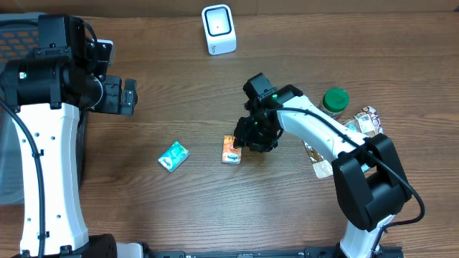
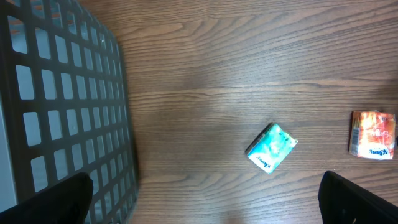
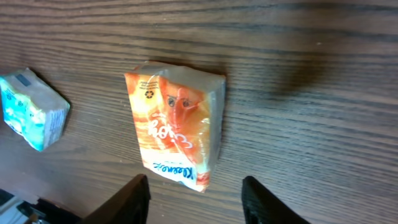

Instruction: Scan the item barcode

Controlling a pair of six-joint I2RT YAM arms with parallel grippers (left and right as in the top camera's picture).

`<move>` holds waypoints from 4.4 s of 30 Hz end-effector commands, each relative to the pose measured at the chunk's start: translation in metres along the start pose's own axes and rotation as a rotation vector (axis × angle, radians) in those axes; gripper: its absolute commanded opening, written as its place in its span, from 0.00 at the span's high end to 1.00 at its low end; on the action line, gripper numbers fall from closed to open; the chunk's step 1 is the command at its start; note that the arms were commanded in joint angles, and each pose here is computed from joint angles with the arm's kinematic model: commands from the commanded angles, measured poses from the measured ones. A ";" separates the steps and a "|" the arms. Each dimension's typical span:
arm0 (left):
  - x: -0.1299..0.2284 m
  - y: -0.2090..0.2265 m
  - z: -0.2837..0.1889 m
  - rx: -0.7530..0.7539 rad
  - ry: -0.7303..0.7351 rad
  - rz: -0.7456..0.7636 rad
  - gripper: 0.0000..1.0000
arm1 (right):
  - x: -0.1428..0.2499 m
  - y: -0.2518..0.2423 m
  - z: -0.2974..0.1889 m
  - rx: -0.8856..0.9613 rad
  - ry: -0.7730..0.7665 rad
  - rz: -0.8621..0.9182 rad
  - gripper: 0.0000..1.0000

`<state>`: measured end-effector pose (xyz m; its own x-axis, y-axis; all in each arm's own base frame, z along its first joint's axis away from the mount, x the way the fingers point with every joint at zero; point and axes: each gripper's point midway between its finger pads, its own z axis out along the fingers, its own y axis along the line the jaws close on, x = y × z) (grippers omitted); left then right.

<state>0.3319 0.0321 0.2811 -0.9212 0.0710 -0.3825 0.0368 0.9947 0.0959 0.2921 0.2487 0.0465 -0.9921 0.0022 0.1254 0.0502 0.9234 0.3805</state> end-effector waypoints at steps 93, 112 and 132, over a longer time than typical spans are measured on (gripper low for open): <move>-0.002 0.000 -0.001 -0.003 -0.006 0.012 0.01 | -0.007 0.097 -0.173 -1.172 0.071 -0.450 0.96; -0.002 0.000 -0.001 -0.003 -0.006 0.012 0.00 | -0.019 0.080 -0.040 -0.542 -0.137 -0.231 0.96; -0.002 0.000 -0.001 -0.003 -0.006 0.012 0.00 | -0.176 0.101 -0.306 0.622 -1.280 -0.461 0.96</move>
<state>0.3318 0.0320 0.2810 -0.9213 0.0710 -0.3822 0.0370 0.9947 0.0955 0.4787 0.2551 0.3435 -0.4478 -0.0336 -0.8935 -0.1838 0.9814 0.0552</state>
